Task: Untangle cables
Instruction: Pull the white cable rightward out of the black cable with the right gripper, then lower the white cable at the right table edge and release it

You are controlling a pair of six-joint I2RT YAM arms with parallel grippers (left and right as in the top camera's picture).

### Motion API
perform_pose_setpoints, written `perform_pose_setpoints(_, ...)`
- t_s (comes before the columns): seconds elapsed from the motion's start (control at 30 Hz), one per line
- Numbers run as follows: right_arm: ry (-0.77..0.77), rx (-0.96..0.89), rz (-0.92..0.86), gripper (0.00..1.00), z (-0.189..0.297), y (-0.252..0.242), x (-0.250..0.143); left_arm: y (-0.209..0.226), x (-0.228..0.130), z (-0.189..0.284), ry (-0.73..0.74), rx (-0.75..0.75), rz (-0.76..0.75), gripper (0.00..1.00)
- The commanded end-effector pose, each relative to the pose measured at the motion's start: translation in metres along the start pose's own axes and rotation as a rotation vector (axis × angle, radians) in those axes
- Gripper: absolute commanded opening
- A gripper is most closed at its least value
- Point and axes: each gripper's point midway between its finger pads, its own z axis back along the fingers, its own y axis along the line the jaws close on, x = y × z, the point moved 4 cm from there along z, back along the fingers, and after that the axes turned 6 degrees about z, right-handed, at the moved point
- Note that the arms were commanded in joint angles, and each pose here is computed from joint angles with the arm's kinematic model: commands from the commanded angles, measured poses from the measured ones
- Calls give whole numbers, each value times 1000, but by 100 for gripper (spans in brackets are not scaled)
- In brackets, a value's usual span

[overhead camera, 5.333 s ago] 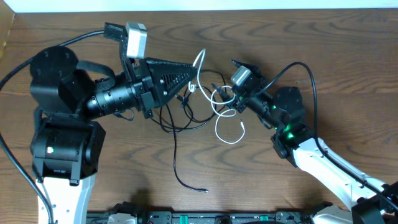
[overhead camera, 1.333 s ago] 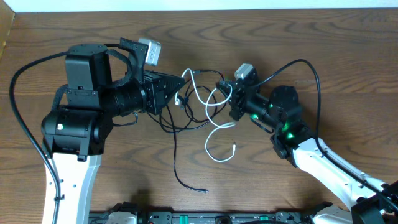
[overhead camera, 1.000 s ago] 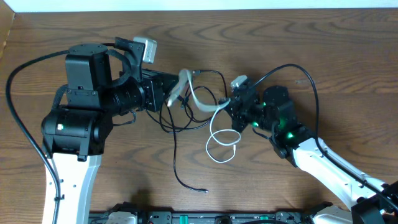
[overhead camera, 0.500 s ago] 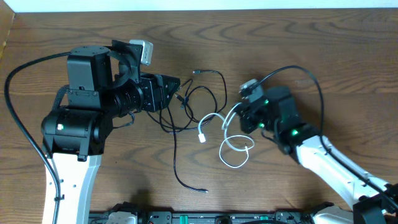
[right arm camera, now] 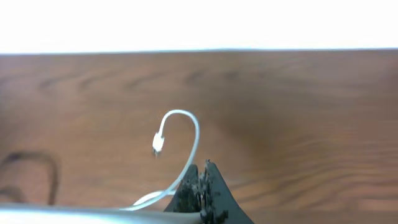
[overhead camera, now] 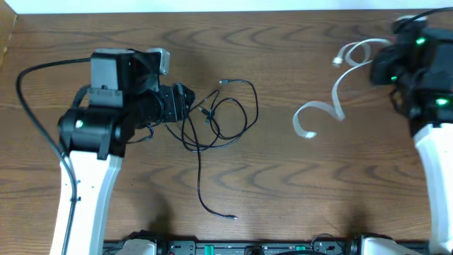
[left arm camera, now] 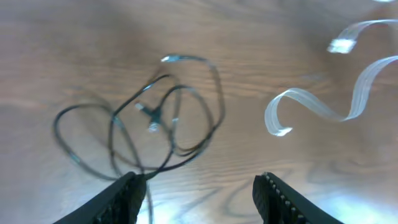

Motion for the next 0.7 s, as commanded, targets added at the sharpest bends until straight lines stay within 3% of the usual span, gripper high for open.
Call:
perform_pose_setpoints(0.0,-69,-206,93,1,30,-48,33,24,0,-18,43,138,96,61)
perform_pose_setpoints(0.13,-103,-459,99,1,51,-98,47,31,-5,-32,101,158,113,60)
perform_pose_setpoints(0.27,-89,-572,46,1,56,-139,39,38,-7,-42,136,186,125,61)
perform_pose_setpoints(0.5,-4,-670,-23,1,40,-197,8,45,-12,-47,172,228,136,61)
perform_pose_setpoints(0.67,32,-630,-46,1,19,-212,-9,45,-12,-47,172,228,136,60)
